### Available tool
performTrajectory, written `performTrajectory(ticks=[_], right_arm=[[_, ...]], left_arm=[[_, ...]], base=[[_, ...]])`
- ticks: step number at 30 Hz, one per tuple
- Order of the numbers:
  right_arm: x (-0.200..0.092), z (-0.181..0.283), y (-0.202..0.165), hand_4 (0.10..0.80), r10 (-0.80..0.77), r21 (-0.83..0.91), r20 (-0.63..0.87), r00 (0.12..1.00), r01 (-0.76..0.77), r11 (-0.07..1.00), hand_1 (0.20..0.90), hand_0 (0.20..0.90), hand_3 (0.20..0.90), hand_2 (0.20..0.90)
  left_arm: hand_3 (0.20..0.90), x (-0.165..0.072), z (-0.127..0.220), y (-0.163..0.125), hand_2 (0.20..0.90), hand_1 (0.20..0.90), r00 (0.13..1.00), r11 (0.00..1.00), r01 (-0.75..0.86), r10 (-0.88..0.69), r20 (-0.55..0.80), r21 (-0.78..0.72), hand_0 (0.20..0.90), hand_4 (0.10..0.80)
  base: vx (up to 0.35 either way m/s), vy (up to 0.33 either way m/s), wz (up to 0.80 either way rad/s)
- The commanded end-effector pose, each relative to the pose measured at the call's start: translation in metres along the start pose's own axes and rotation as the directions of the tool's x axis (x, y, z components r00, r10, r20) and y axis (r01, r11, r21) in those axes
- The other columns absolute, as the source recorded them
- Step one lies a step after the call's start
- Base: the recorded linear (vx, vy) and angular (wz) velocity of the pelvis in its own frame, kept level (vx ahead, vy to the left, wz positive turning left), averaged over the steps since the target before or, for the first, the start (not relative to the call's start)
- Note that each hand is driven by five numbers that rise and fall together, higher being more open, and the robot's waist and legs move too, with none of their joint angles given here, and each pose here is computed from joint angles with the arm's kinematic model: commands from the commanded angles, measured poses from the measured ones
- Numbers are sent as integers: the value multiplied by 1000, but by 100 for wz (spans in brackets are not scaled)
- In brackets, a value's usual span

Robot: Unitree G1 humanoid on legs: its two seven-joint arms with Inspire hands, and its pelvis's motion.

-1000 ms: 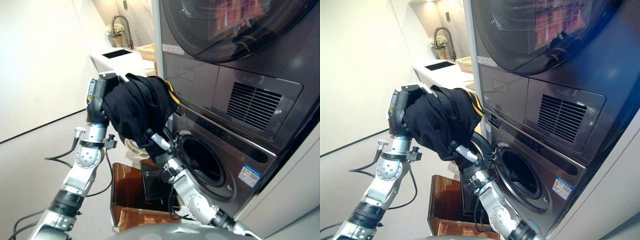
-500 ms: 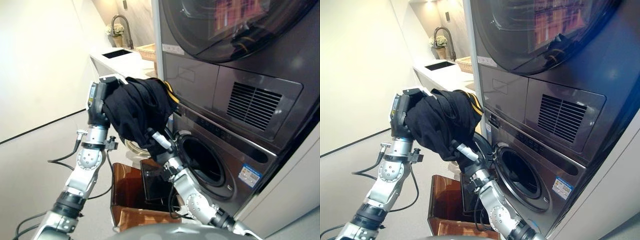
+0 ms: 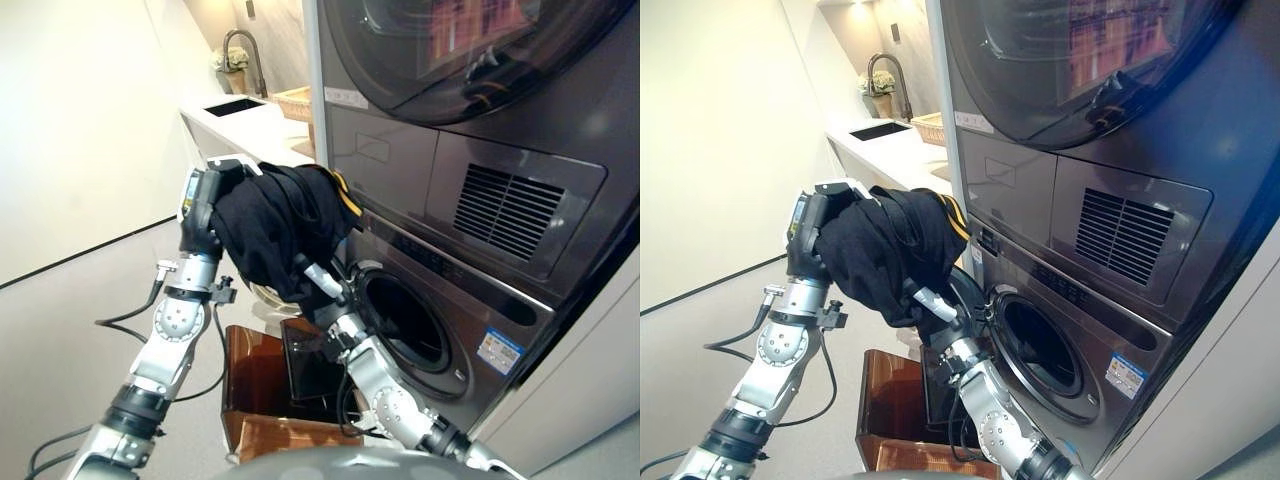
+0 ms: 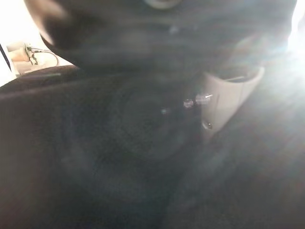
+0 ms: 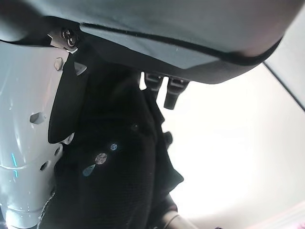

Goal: Pick up the clothes and place them into the washing machine

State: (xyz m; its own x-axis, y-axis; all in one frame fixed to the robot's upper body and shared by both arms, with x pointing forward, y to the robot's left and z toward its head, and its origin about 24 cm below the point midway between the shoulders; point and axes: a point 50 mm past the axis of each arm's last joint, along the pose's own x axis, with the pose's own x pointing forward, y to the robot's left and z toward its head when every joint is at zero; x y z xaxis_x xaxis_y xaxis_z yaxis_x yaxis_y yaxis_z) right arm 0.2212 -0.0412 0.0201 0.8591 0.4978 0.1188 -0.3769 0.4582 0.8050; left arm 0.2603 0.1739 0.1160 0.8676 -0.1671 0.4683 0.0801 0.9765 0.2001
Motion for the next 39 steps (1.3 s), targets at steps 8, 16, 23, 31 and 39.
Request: performTrajectory(ticks=[8, 16, 23, 31, 39], right_arm=[[44, 30, 78, 800, 348, 0, 186, 919, -354, 935, 900, 900, 900, 900], [44, 30, 77, 800, 349, 0, 179, 920, -355, 935, 900, 900, 900, 900], [45, 29, 78, 800, 353, 1, 172, 919, -359, 933, 900, 900, 900, 900], [44, 29, 78, 800, 357, 8, 174, 918, -364, 931, 900, 900, 900, 900], [44, 28, 76, 800, 348, 13, 165, 923, -355, 935, 900, 900, 900, 900]], left_arm=[[200, 20, 22, 9, 200, 200, 987, 989, 90, -104, 126, 114, 200, 300], [200, 19, 21, 8, 200, 200, 984, 986, 119, -133, 116, 119, 200, 300], [200, 19, 19, 6, 200, 200, 981, 979, 156, -169, 98, 132, 200, 300], [900, 20, 18, 8, 900, 900, 979, 976, 171, -184, 88, 138, 900, 800], [900, 23, 20, 11, 900, 900, 973, 966, 204, -219, 79, 160, 900, 800]], base=[[0, 0, 0], [0, 0, 0], [0, 0, 0], [0, 0, 0], [0, 0, 0]])
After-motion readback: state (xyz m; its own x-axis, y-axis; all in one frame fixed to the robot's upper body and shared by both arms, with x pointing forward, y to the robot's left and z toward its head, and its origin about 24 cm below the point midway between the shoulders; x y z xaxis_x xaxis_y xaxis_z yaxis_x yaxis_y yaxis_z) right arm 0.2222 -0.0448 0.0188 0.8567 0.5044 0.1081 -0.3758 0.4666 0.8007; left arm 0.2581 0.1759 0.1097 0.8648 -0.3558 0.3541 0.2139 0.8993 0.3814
